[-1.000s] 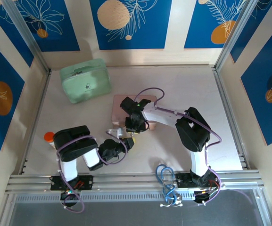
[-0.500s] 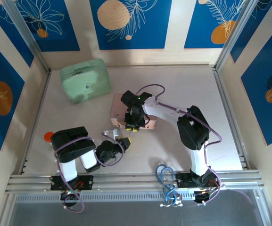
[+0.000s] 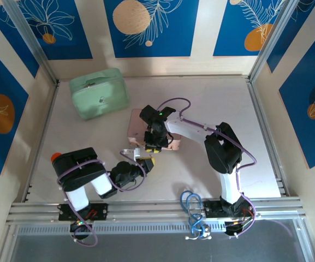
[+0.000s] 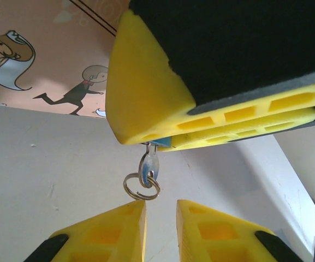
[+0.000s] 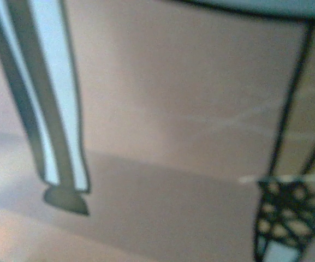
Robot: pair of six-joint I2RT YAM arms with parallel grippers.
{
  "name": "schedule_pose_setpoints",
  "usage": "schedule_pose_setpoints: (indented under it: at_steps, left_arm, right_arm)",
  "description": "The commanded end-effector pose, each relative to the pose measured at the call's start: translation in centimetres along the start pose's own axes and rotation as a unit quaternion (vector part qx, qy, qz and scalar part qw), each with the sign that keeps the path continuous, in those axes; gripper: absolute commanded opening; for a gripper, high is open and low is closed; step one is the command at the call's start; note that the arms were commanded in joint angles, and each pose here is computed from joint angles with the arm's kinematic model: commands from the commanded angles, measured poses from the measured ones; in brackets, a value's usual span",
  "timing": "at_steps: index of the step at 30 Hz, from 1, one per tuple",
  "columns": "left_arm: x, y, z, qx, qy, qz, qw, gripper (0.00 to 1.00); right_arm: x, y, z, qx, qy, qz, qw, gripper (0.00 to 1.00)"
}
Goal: Unlock the padlock with the key
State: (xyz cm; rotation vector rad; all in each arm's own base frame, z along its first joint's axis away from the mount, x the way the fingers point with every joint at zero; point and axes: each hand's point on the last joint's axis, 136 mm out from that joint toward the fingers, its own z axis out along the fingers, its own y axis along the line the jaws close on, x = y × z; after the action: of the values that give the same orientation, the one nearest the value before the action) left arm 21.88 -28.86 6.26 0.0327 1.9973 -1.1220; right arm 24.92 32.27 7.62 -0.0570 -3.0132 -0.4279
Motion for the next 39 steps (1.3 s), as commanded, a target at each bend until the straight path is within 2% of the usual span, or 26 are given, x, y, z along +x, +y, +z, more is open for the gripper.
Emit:
schedule_pose_setpoints:
  at_steps: [1,10,14,18,21,23,25,29,36,39]
  left_arm:
    - [-1.2,-1.0,0.3,0.013,-0.02,0.014,1.0,0.21]
    - [-2.4,-1.6,0.5,0.015,-0.042,0.016,0.999,0.1]
    - [-2.6,-0.6,0.3,-0.005,-0.052,0.012,0.999,0.09]
    - [-2.9,-0.1,0.0,-0.014,-0.059,0.009,0.998,0.16]
    - [-3.0,0.4,-0.8,-0.024,-0.065,0.011,0.998,0.28]
    - [-3.0,1.4,-1.5,-0.039,-0.068,0.011,0.997,0.31]
    - [-3.1,2.4,-2.1,-0.053,-0.072,0.003,0.996,0.31]
    - [-3.1,1.3,-1.1,-0.029,-0.061,-0.001,0.998,0.18]
    - [-3.2,-1.5,0.4,0.023,-0.043,0.005,0.999,0.21]
    - [-3.1,-1.0,0.5,0.013,-0.046,0.002,0.999,0.21]
  right_arm:
    - [2.9,-0.4,2.0,-0.011,0.096,0.02,0.995,0.0]
    - [3.3,-0.6,2.1,-0.02,0.101,0.026,0.994,0.0]
    - [3.2,-0.4,2.1,-0.029,0.103,0.029,0.994,0.0]
    - [3.0,0.0,1.8,-0.035,0.103,0.029,0.994,0.0]
    - [3.0,-0.1,1.6,-0.03,0.102,0.028,0.994,0.0]
    - [3.0,-0.2,1.5,-0.029,0.102,0.028,0.994,0.0]
    - [3.1,-0.2,1.5,-0.031,0.103,0.026,0.994,0.0]
    - [3.1,-0.1,1.6,-0.033,0.106,0.026,0.994,0.0]
    - [3.2,-0.1,1.7,-0.035,0.107,0.029,0.993,0.0]
    - [3.2,-0.1,1.9,-0.036,0.11,0.03,0.993,0.0]
